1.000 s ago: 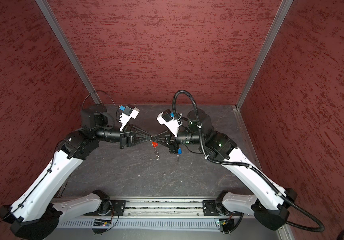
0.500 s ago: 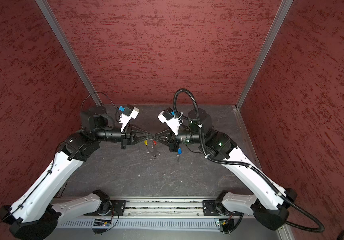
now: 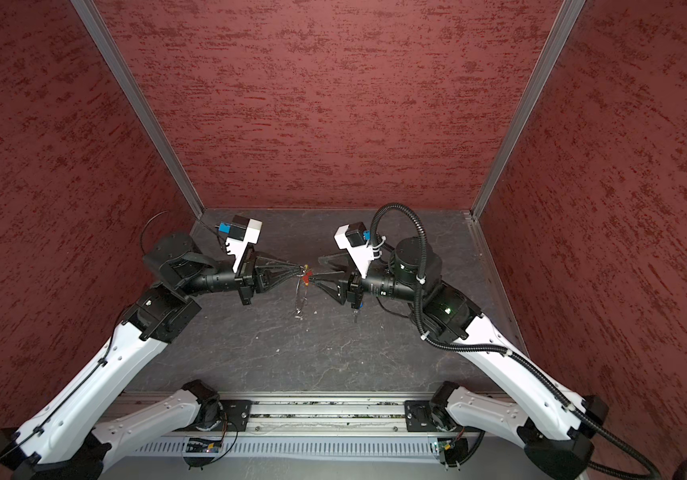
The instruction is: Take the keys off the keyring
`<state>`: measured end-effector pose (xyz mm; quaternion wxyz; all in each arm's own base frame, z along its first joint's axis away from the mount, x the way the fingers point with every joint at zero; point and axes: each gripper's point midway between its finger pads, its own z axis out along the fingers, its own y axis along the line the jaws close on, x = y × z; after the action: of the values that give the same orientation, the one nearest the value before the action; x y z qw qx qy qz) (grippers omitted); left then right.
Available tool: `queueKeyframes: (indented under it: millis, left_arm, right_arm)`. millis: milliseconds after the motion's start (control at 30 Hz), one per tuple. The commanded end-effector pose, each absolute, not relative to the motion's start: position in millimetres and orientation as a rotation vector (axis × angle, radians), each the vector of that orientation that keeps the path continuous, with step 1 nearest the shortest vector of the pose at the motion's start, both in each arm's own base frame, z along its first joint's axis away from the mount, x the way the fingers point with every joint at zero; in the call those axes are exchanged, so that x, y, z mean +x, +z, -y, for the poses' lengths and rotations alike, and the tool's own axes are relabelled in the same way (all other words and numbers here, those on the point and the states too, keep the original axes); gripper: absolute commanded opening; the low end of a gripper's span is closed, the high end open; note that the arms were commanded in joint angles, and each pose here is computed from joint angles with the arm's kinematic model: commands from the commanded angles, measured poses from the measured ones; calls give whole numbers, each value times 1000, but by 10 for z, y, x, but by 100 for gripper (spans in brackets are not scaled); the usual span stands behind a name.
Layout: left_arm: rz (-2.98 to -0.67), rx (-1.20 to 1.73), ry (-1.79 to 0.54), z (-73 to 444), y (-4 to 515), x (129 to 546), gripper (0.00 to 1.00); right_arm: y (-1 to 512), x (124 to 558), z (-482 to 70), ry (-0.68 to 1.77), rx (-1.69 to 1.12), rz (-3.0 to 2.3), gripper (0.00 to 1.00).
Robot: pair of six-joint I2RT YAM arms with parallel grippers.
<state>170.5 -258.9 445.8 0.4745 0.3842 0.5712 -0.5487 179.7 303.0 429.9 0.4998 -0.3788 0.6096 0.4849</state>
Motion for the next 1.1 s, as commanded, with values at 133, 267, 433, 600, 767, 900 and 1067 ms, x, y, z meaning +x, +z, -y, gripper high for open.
queueKeyframes:
  millis: [133, 267, 433, 600, 767, 900, 1067]
  left_arm:
    - [-1205, 957, -1376, 2581, 4763, 1589, 0]
    - [-1207, 960, -1392, 2601, 4750, 1586, 0]
    - [-1206, 967, -1410, 2626, 4736, 1592, 0]
    - [-1210, 965, -1419, 2643, 4728, 1606, 0]
    - [-1225, 944, -1407, 2641, 4714, 1645, 0]
    - [-1230, 926, -1391, 2634, 4710, 1679, 0]
    - [-1228, 908, -1382, 2628, 4727, 1705, 0]
  right_arm:
    - [4499, 1699, -3030, 1224, -925, -1335, 58]
    - [4498, 1666, -3058, 1245, -948, -1322, 56]
    - [4492, 1610, -3111, 1287, -991, -1307, 52]
    - [4521, 1615, -3122, 1286, -998, -1306, 39]
    - [4523, 1615, -3108, 1282, -990, -1308, 29]
    - [4511, 1627, -3096, 1271, -981, -1316, 20]
    - [4487, 1623, -3101, 1270, -988, -1323, 3]
